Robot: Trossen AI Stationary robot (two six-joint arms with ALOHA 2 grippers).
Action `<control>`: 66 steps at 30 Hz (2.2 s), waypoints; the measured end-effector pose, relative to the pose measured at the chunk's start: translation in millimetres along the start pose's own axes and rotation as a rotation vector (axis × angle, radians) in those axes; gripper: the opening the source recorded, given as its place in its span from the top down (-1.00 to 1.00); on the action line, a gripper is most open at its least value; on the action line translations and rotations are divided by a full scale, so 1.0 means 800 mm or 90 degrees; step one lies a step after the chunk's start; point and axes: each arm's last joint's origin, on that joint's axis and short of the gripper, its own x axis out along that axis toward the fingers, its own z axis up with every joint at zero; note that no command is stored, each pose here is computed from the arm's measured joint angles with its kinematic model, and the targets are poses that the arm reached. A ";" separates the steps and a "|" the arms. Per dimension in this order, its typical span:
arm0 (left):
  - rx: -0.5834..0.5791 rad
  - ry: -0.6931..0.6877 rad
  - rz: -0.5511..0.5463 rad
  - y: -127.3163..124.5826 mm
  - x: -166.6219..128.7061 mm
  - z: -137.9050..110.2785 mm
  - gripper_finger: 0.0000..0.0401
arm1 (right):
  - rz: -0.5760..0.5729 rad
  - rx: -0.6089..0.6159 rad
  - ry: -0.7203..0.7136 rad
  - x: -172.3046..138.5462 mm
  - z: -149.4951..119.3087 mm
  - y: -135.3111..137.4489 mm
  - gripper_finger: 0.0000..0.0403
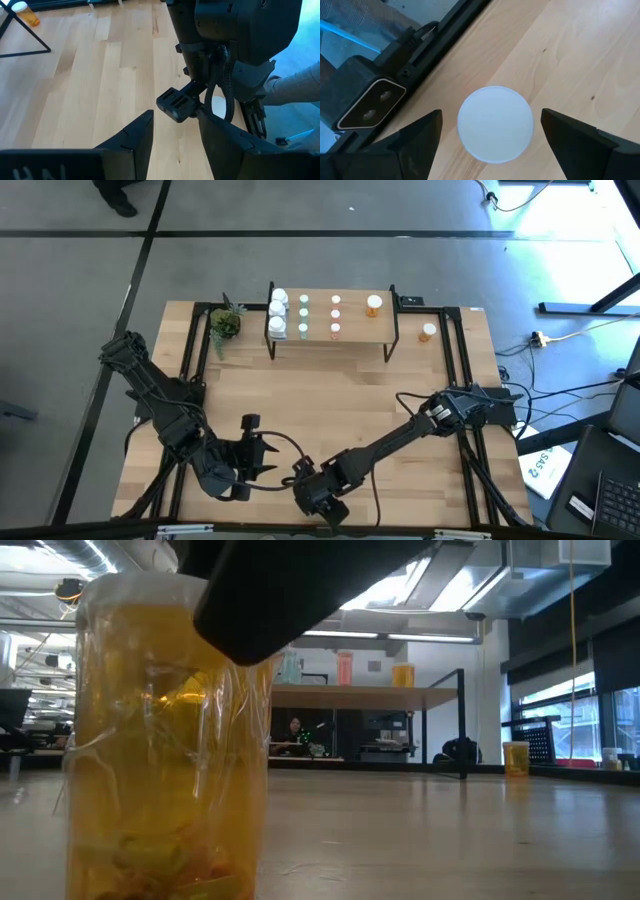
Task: Pick and place medicine bottles onto shelf by color
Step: Put the bottom orange pill bottle on the shelf aligned with the other orange pill bottle
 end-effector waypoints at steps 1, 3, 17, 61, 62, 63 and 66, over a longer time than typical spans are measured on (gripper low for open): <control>0.000 0.000 0.000 0.000 0.000 0.000 0.25 | 0.000 -0.001 0.000 0.000 0.000 0.000 -0.70; 0.000 0.000 0.000 0.000 0.000 0.000 0.25 | 0.000 0.002 0.000 0.000 0.000 0.000 -0.70; 0.000 0.000 0.000 0.000 0.000 0.000 0.25 | 0.008 0.017 -0.003 0.000 0.001 0.001 -0.60; 0.000 0.000 0.000 0.000 0.000 0.000 0.25 | 0.028 -0.020 -0.007 -0.001 0.001 0.003 -0.18; 0.000 0.000 0.000 0.000 0.000 0.000 0.25 | 0.028 -0.020 -0.007 -0.001 0.001 0.003 -0.19; 0.000 0.000 0.000 0.000 0.000 0.000 0.25 | 0.028 -0.020 -0.007 -0.001 0.001 0.003 -0.19; 0.000 0.000 0.000 0.000 0.000 0.000 0.25 | 0.034 -0.019 -0.008 -0.001 0.001 0.004 -0.19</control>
